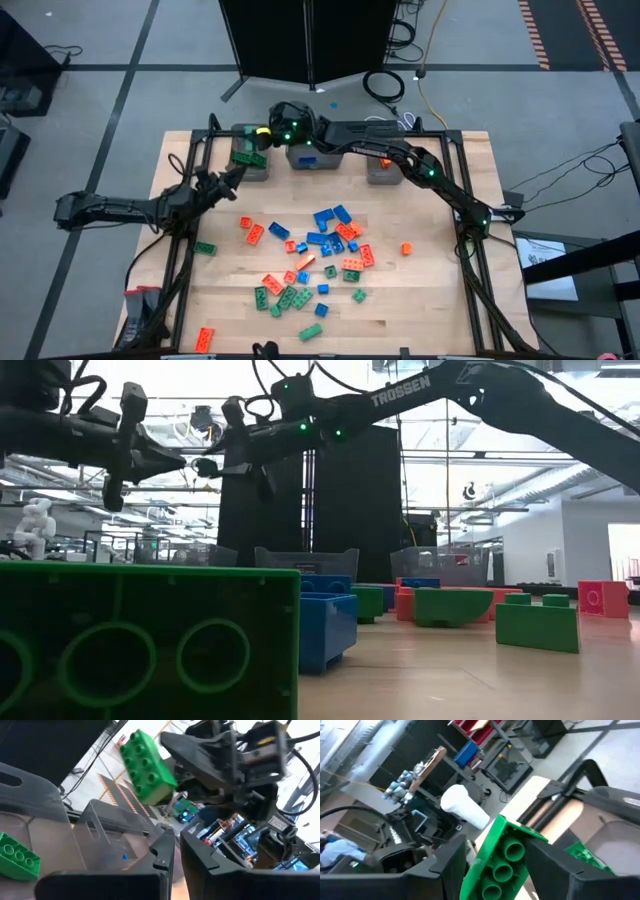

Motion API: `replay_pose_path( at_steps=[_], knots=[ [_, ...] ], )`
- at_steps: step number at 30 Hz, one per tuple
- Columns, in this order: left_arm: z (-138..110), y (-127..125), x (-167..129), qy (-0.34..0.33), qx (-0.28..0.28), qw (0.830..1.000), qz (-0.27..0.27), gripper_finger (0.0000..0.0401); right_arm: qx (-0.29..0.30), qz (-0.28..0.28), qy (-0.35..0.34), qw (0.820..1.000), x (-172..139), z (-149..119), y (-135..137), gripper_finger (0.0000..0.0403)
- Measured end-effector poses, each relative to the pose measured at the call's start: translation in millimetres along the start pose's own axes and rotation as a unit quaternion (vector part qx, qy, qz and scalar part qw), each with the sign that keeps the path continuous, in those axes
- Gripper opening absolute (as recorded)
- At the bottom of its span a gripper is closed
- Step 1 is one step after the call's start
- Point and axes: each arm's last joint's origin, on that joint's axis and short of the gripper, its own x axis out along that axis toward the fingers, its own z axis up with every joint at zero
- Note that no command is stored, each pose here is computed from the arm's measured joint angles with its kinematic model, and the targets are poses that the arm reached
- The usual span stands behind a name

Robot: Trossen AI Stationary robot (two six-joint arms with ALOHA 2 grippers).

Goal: Sort blocks
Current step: Put the green game piece into the left black bin

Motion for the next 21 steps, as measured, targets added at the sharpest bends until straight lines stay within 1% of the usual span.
replay_pose_path(
  at_steps=[5, 9, 14, 17, 21],
  knots=[
    [1.2, 3.1, 2.5, -0.005, 0.004, 1.000, 0.012, 0.0031, 0.006, 0.001, -0.013, 1.000, -1.7, 7.0, -4.4, 0.0190],
    [0.4, 5.2, 5.0, 0.003, 0.011, 1.000, 0.013, 0.0018, -0.006, 0.004, -0.015, 1.000, -1.5, 6.6, -2.4, 0.0190],
    [1.1, 4.9, 7.5, 0.010, 0.008, 1.000, -0.004, 0.0003, -0.007, 0.010, -0.018, 1.000, 1.0, 5.0, -5.2, 0.0190],
    [1.5, 5.2, 8.4, 0.009, 0.008, 1.000, -0.005, 0.0002, 0.009, 0.009, -0.014, 1.000, 6.5, -1.4, -12.3, 0.0190],
    [2.9, 6.5, 9.6, 0.002, 0.008, 1.000, 0.001, 0.0002, 0.034, 0.023, -0.014, 0.999, 16.5, -14.1, -19.6, 0.0190]
  ],
)
